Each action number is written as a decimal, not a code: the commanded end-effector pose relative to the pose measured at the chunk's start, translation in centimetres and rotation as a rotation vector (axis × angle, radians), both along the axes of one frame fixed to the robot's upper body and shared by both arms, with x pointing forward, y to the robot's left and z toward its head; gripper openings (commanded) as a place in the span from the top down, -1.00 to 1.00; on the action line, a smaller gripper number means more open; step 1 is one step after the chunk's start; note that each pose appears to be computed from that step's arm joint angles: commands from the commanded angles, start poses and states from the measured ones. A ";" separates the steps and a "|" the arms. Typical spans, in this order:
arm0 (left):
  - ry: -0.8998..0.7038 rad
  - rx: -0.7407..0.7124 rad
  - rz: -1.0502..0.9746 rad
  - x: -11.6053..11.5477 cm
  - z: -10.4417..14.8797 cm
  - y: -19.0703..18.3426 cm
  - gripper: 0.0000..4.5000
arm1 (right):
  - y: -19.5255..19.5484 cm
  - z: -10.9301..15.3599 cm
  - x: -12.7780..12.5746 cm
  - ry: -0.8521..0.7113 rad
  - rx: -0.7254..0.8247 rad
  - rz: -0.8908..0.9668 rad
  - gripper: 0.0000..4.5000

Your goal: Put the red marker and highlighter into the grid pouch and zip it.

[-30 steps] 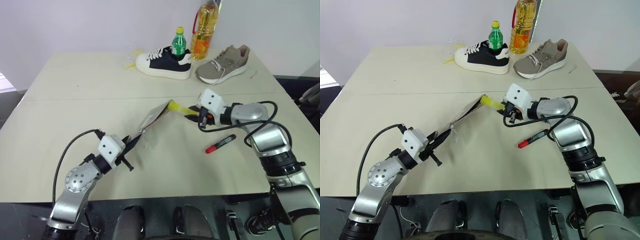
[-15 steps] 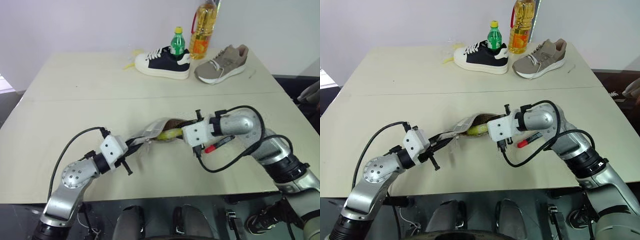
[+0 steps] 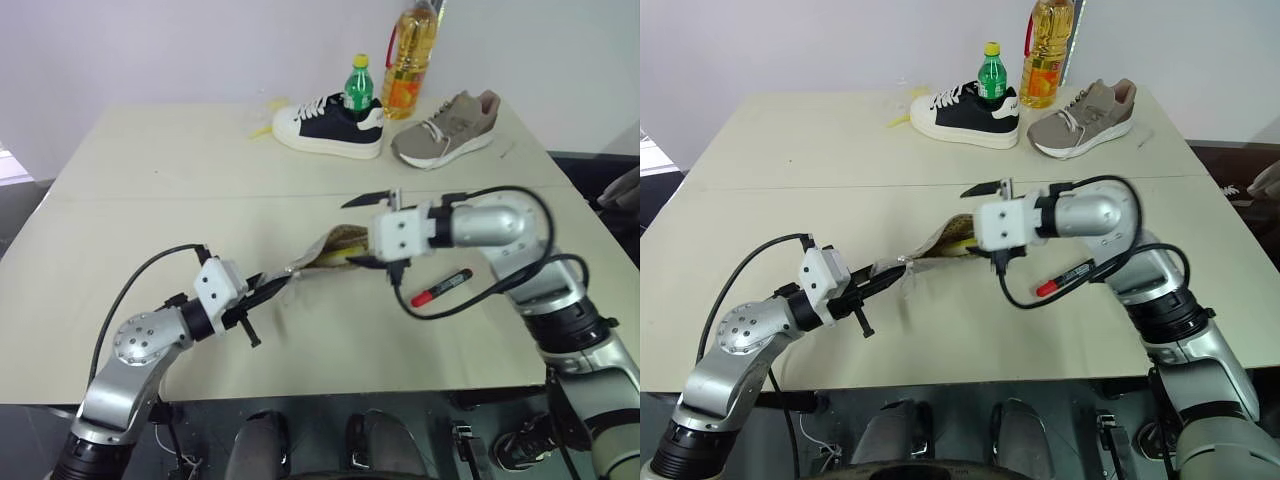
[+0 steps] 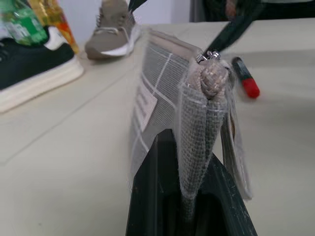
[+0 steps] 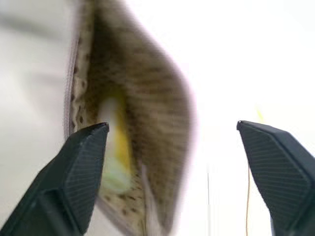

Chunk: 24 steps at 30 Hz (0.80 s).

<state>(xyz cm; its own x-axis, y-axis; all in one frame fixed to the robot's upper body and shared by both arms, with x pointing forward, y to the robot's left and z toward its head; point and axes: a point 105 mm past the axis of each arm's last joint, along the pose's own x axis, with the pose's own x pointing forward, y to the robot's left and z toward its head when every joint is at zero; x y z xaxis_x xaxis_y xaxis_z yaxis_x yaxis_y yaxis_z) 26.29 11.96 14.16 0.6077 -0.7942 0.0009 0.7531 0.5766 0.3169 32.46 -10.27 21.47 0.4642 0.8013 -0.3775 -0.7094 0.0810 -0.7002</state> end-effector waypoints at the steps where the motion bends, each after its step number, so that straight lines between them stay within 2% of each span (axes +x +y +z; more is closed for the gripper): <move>1: -0.066 0.011 0.039 0.7 0.3 0.3 1.00 | -3.6 1.1 -0.6 0.119 0.085 -0.086 -0.97; 5: -0.123 0.049 0.064 1.4 -0.2 0.1 1.00 | -7.6 -1.5 -1.2 0.308 0.088 -0.208 -0.97; 9: -0.111 0.027 0.033 1.4 -0.5 -0.7 1.00 | -10.8 -6.6 -2.8 0.432 -0.162 -0.233 -0.97; 20: -0.111 0.008 0.017 1.2 0.0 -1.4 1.00 | -13.1 -11.4 -0.9 0.502 -0.389 -0.194 -0.97; 23: -0.110 0.005 0.030 1.0 0.1 -1.4 1.00 | -14.2 -12.5 -0.8 0.531 -0.451 -0.205 -0.62; 24: -0.110 0.004 0.035 0.9 0.1 -1.3 1.00 | -14.3 -12.6 -0.8 0.541 -0.456 -0.204 -0.42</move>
<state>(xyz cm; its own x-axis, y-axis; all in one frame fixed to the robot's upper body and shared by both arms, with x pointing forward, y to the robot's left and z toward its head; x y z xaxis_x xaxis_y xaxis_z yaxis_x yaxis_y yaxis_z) 27.48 10.62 12.91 0.6297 -0.7764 0.0254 0.7154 0.5923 0.3705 31.81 -23.46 9.95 0.2576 0.4834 -0.8367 -0.9594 0.0253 -0.2808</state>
